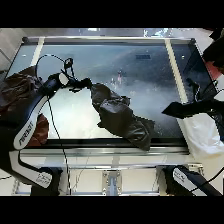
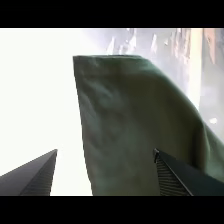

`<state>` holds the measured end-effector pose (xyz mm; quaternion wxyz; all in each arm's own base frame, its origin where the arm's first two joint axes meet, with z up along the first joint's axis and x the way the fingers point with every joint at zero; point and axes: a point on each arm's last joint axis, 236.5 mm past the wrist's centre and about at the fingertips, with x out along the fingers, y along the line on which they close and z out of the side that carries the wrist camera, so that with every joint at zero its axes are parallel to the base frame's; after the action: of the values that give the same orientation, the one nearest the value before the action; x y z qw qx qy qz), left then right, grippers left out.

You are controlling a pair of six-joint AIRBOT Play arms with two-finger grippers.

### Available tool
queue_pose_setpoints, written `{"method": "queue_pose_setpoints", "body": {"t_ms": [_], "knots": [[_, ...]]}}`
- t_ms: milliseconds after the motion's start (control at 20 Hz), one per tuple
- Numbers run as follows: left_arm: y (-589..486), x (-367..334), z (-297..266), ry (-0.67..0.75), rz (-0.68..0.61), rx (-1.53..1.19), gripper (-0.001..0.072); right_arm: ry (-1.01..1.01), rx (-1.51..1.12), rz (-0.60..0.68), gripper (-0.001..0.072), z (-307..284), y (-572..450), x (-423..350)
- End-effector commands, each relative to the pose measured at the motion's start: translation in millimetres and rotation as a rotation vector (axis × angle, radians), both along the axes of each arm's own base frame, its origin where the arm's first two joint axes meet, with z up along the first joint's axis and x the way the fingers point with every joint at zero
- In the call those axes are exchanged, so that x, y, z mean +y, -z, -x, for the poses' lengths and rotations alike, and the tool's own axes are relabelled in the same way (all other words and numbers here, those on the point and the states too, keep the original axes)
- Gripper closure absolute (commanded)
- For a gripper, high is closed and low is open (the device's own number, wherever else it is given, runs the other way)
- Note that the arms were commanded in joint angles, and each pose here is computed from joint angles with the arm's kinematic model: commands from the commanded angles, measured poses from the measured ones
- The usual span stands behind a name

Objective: Fold the shirts.

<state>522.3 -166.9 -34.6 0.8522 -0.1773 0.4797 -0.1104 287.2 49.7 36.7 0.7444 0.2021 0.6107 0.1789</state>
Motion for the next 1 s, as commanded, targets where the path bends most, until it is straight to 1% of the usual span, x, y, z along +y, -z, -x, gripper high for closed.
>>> {"method": "queue_pose_setpoints", "body": {"t_ms": [0, 100, 250, 350, 400, 550, 600, 700, 750, 850, 900, 950], "knots": [[25, -1, -32, -0.081, 0.144, 0.053, 0.0011, -0.030, 0.074, -0.033, 0.0342, 15, 22, 17], [31, -7, -43, -0.059, 0.207, 0.089, 0.0019, -0.025, 0.066, -0.061, 0.0343, 13, 18, 22], [46, -11, -45, -0.018, 0.201, 0.142, 0.0023, -0.025, 0.066, -0.066, 0.0342, 13, 17, 23], [54, -12, -41, -0.001, 0.194, 0.160, 0.0054, -0.026, 0.069, -0.062, 0.0343, 13, 18, 22], [57, -13, -40, 0.010, 0.190, 0.163, 0.0103, -0.027, 0.070, -0.057, 0.0342, 14, 19, 21], [61, -14, -38, 0.013, 0.190, 0.176, 0.0126, -0.028, 0.073, -0.027, 0.0343, 14, 23, 16], [64, -17, -35, 0.027, 0.187, 0.184, 0.0145, -0.026, 0.071, -0.011, 0.0343, 14, 25, 12], [71, -26, -29, 0.048, 0.185, 0.204, 0.0146, -0.027, 0.075, 0.000, 0.0343, 15, 26, 10], [74, -31, -26, 0.061, 0.184, 0.210, 0.0173, -0.028, 0.077, -0.001, 0.0343, 15, 26, 11], [77, -41, -21, 0.079, 0.182, 0.218, 0.0360, -0.017, 0.091, -0.005, 0.0344, 16, 27, 11], [76, -44, -21, 0.086, 0.181, 0.216, 0.0426, -0.019, 0.104, -0.007, 0.0343, 17, 30, 11], [75, -46, -20, 0.089, 0.181, 0.215, 0.0544, -0.028, 0.132, -0.016, 0.0344, 21, 34, 12]]}}
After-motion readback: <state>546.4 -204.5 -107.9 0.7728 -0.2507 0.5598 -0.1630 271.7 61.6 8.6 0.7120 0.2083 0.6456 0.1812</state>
